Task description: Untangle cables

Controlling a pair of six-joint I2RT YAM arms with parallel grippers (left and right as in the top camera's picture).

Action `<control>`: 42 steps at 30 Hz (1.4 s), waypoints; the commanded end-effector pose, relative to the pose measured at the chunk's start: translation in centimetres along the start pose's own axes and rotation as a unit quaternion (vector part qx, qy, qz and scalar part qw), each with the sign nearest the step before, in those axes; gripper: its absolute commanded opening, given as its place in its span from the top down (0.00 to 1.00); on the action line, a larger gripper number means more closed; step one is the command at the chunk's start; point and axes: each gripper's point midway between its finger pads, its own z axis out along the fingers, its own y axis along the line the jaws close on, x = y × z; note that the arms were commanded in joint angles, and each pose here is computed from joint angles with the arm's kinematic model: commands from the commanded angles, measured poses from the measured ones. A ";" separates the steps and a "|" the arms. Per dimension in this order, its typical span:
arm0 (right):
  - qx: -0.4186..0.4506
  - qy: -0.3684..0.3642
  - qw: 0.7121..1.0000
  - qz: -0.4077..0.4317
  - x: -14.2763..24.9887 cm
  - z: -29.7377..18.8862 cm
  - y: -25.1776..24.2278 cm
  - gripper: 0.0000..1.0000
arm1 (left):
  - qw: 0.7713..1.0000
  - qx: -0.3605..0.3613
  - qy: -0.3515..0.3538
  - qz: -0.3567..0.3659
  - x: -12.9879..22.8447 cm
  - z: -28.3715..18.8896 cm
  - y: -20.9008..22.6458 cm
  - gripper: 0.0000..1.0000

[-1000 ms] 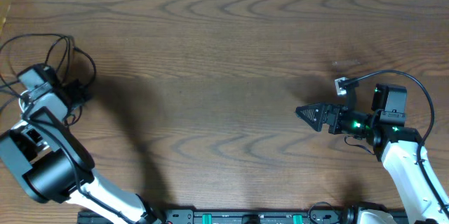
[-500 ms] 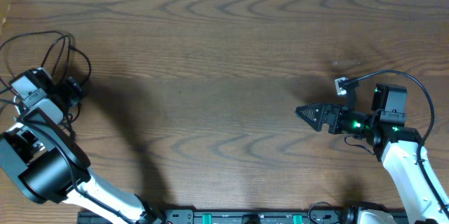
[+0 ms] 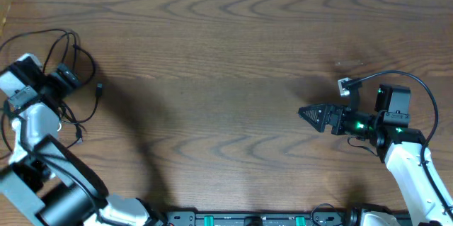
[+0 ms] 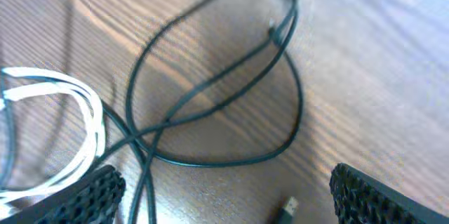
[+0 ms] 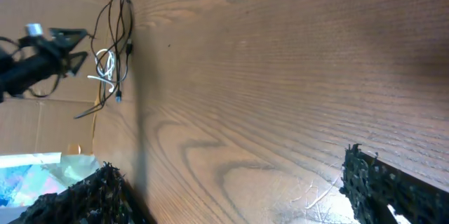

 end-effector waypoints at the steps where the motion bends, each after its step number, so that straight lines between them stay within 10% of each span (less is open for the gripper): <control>1: -0.001 -0.005 1.000 -0.006 -0.3 -0.1 0.3 0.01 | 1.000 -0.007 -0.021 0.001 -1.3 -1.9 -0.3 0.06; 18: 0.024 -0.010 1.000 -0.010 -0.5 -0.1 -0.5 0.01 | 0.988 0.105 -0.023 0.110 -0.7 -9.1 -13.0 0.06; 30: 0.111 -0.077 0.990 -0.030 -5.0 -1.5 -2.1 0.02 | 0.915 0.220 0.066 0.332 8.9 -12.3 -23.9 0.06; 42: 0.344 -0.146 0.920 -0.115 -13.3 -9.2 -2.8 0.01 | 0.890 0.257 0.078 0.368 11.5 -13.7 -27.2 0.06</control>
